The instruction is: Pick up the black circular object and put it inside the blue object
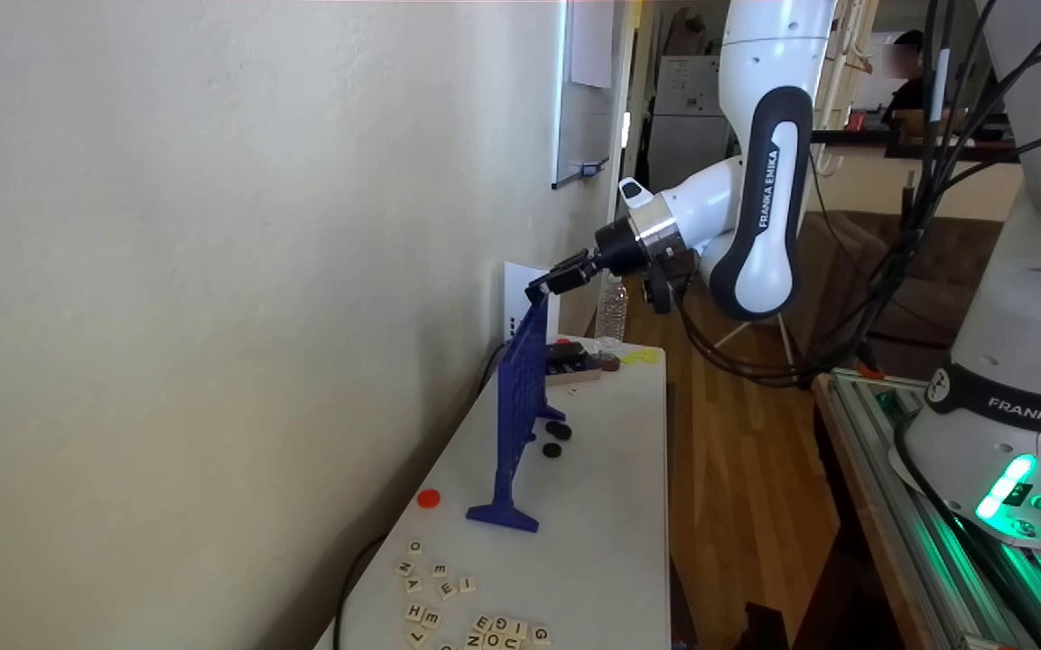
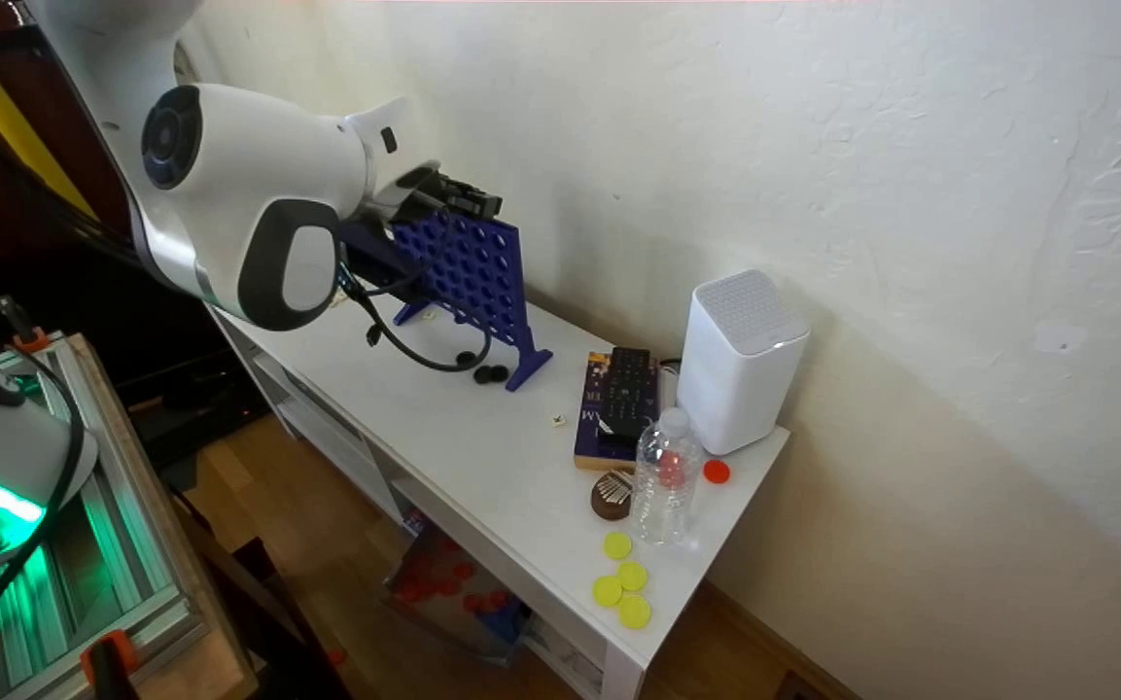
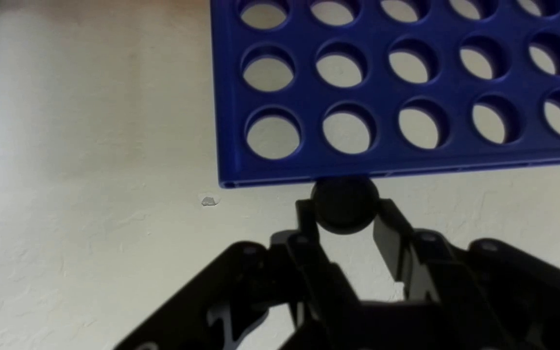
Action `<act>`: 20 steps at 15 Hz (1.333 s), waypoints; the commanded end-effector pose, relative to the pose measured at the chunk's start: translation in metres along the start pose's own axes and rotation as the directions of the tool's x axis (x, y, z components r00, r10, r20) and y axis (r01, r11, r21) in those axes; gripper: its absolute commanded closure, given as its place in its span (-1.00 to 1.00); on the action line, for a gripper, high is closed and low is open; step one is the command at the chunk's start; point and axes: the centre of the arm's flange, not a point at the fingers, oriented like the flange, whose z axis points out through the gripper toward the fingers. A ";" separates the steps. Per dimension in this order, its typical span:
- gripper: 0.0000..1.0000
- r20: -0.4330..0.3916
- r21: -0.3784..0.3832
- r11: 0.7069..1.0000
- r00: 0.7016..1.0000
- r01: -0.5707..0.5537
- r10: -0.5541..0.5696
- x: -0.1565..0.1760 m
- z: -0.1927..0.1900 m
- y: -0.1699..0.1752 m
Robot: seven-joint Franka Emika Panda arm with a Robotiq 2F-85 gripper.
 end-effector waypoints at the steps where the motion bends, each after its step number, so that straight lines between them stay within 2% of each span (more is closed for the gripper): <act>1: 0.80 -0.022 0.001 1.000 1.000 -0.019 0.019 -0.003 0.004 -0.002; 20: 0.80 -0.062 0.017 0.995 0.994 -0.094 0.095 -0.020 -0.001 -0.004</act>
